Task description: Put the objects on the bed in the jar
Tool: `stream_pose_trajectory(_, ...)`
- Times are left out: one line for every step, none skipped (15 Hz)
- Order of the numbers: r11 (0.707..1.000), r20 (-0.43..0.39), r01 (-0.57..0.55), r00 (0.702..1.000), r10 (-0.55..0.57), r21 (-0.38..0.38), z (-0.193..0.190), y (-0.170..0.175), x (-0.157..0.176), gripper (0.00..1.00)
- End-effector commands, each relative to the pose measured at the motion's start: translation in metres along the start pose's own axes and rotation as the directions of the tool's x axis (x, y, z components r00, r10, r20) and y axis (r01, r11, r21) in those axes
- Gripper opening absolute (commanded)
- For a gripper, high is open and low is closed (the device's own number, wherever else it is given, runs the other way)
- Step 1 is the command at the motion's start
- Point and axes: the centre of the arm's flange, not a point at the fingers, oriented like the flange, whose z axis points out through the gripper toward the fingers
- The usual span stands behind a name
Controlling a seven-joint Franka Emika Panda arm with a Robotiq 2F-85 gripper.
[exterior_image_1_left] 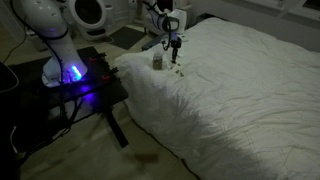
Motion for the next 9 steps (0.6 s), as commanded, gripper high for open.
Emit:
stream_pose_trajectory(1.000,0.017,0.022,1.000,-0.022,-0.021,-0.041,0.002,-0.013,0.01)
stream_pose_trajectory(0.999,0.019,0.029,0.999,-0.029,-0.024,-0.048,-0.001,-0.015,0.01)
stream_pose_trajectory(0.999,0.023,0.040,0.999,-0.040,-0.027,-0.056,-0.003,-0.019,0.01)
stream_pose_trajectory(0.998,0.025,0.054,0.998,-0.053,-0.032,-0.065,-0.007,-0.024,0.01)
stream_pose_trajectory(0.997,0.027,0.066,0.998,-0.065,-0.039,-0.072,-0.010,-0.029,0.01)
stream_pose_trajectory(0.995,0.030,0.083,0.996,-0.081,-0.049,-0.078,-0.013,-0.037,0.01)
stream_pose_trajectory(0.994,0.034,0.098,0.995,-0.096,-0.057,-0.085,-0.015,-0.043,0.01)
stream_pose_trajectory(0.992,0.037,0.109,0.994,-0.107,-0.071,-0.091,-0.018,-0.050,0.01)
stream_pose_trajectory(0.989,0.049,0.124,0.992,-0.120,-0.078,-0.096,-0.020,-0.056,0.01)
